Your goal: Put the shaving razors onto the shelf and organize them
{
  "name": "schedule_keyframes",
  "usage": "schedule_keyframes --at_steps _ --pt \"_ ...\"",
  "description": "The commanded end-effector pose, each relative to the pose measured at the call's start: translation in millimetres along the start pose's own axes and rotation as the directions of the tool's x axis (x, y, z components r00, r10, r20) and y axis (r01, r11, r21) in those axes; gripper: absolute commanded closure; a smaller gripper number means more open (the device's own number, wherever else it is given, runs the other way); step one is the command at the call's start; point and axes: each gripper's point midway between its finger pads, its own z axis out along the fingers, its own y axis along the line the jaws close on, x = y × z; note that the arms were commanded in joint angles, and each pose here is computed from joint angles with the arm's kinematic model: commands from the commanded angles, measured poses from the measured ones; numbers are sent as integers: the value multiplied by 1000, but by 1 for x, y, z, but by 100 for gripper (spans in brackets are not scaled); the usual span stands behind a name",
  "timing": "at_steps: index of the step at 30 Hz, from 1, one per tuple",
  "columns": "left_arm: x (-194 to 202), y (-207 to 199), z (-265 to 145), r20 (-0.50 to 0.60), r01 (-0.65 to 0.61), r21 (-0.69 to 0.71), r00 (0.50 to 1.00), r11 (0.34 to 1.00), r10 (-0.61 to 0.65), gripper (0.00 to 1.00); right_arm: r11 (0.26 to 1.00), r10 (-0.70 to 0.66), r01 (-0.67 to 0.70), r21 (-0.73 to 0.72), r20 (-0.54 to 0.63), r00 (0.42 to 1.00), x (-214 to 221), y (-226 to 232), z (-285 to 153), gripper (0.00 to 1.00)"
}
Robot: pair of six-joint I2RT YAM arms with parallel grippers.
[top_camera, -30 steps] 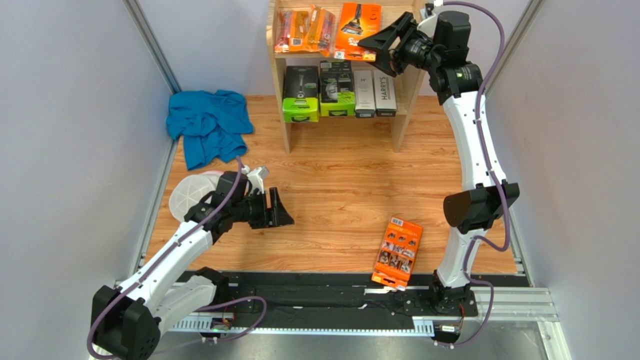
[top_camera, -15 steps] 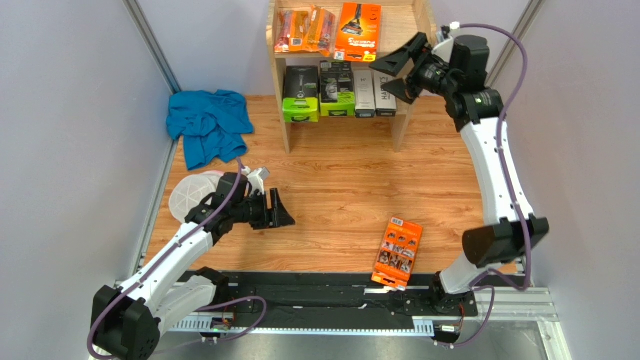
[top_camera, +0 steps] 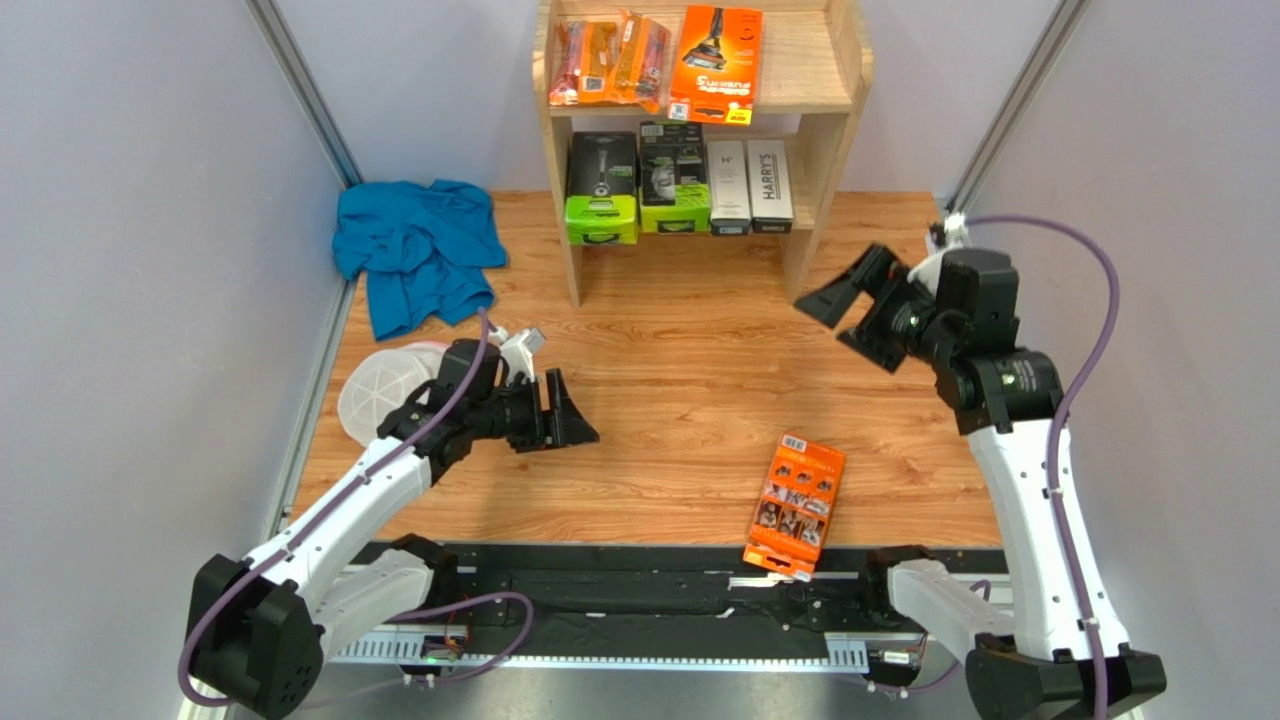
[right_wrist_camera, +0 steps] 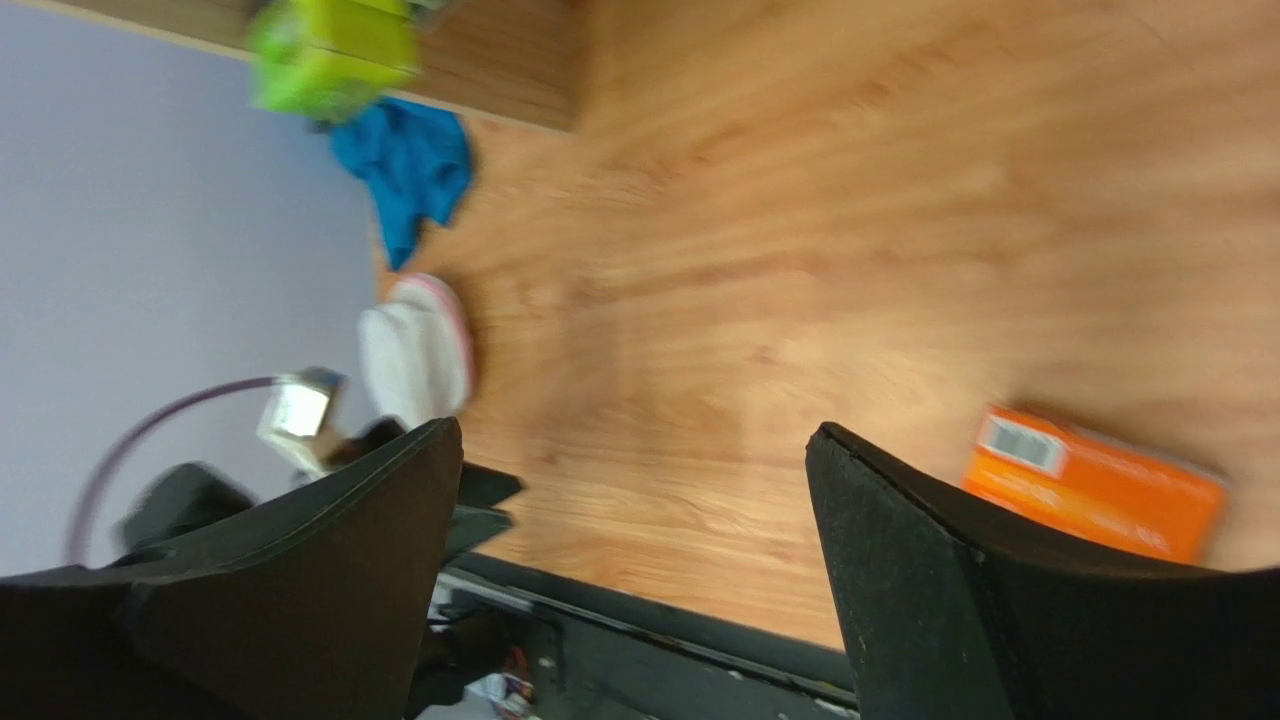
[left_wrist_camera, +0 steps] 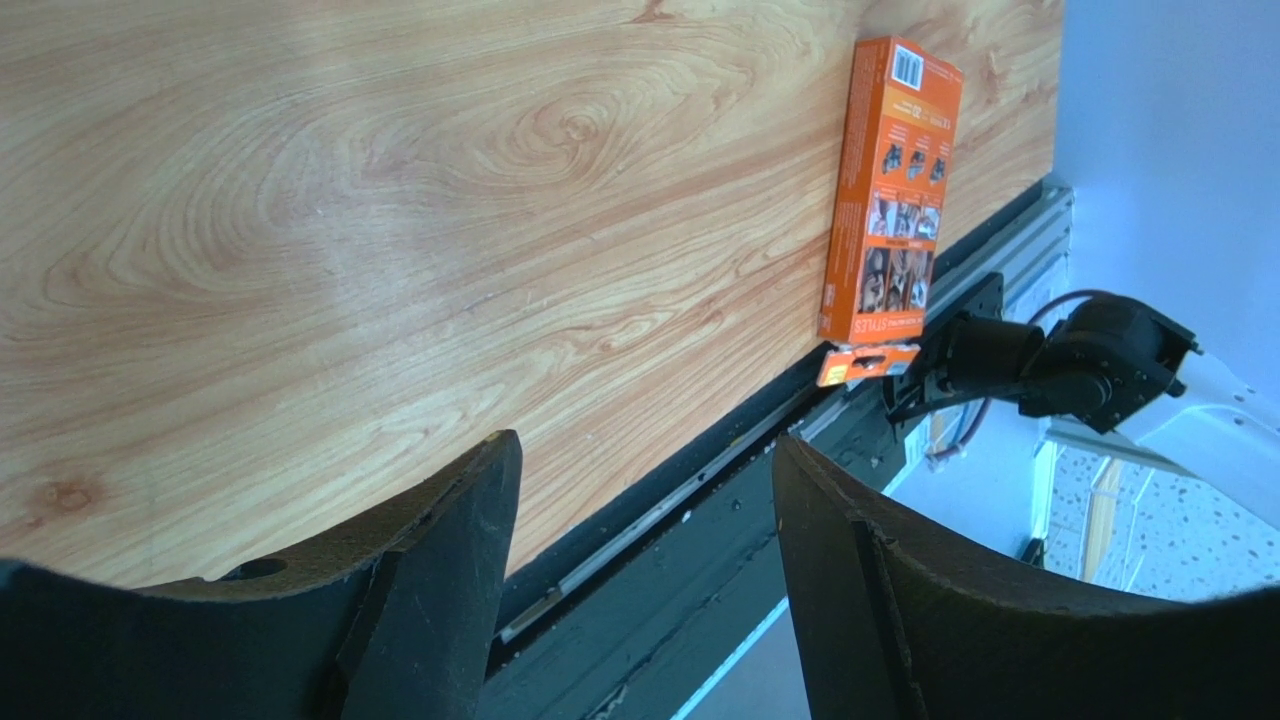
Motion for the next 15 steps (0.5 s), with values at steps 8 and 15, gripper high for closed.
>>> schedule_keyframes --at_steps 8,15 --pt "-30 -40 9 31 -70 82 997 994 68 28 898 52 36 439 -188 981 97 -154 -5 11" --pt "-12 -71 50 -60 -60 110 996 992 67 28 827 176 -8 562 -246 953 141 -199 -3 21"
